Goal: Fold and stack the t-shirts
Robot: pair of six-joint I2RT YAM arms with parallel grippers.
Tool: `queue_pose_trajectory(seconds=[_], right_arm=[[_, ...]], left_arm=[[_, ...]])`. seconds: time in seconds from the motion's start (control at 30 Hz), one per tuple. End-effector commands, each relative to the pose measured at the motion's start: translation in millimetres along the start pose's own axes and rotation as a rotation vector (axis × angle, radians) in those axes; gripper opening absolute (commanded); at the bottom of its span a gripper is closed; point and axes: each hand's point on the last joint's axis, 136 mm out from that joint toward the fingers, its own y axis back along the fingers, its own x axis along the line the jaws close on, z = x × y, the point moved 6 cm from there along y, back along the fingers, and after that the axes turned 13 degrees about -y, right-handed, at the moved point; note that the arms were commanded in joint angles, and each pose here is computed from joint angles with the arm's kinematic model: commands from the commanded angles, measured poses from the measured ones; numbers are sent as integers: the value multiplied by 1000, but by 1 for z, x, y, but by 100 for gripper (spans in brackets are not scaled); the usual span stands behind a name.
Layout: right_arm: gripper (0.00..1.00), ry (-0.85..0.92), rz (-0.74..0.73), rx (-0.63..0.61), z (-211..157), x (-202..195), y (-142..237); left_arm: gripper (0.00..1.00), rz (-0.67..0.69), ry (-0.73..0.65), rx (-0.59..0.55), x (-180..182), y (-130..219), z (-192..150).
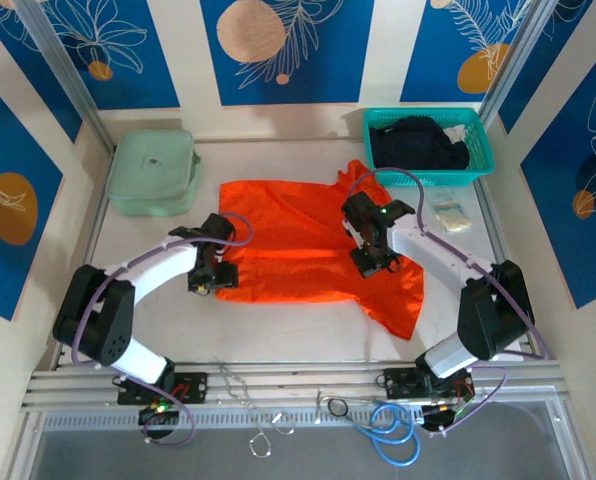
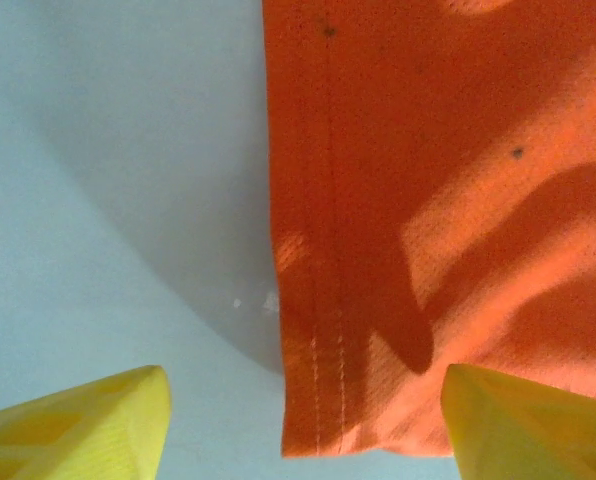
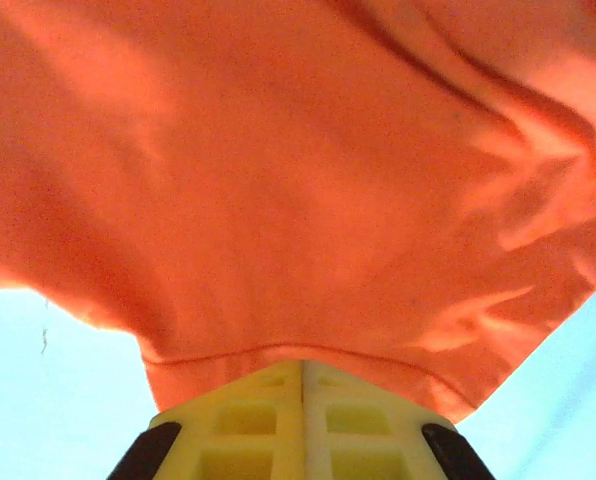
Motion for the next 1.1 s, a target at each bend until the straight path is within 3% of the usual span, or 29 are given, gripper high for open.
queue_pose_trajectory(seconds=[0.0, 0.07, 0.23, 0.27, 0.37, 0.4, 0.6, 0.77, 0.93, 1.07], right_arm=[[2, -49, 74, -3, -17, 1, 13], [1, -61, 105, -19, -21, 2, 16], [0, -81, 124, -59, -24, 0, 25], [0, -82, 121, -59, -23, -1, 26], [0, -84, 113, -56, -23, -3, 28], [0, -87, 114, -56, -24, -3, 28], [0, -91, 159, -57, -23, -1, 24], [0, -94, 175, -52, -20, -2, 15], [0, -109, 161, -47, -14, -8, 10], [0, -132, 166, -60, -10, -9, 10]], left_arm=[[69, -31, 35, -26, -4, -7, 12], [68, -30, 31, -11, -5, -15, 12], [52, -20, 24, 21, -5, -35, 14], [45, -19, 22, 20, -6, -36, 16], [6, -30, 13, 13, -10, -27, 26], [0, -32, 11, 9, -10, -18, 29], [0, -21, -93, 71, -14, 37, 45], [15, 32, -167, 129, -19, 47, 70], [27, -112, -152, 72, -48, 34, 114], [38, -325, -110, -4, -80, 29, 148]])
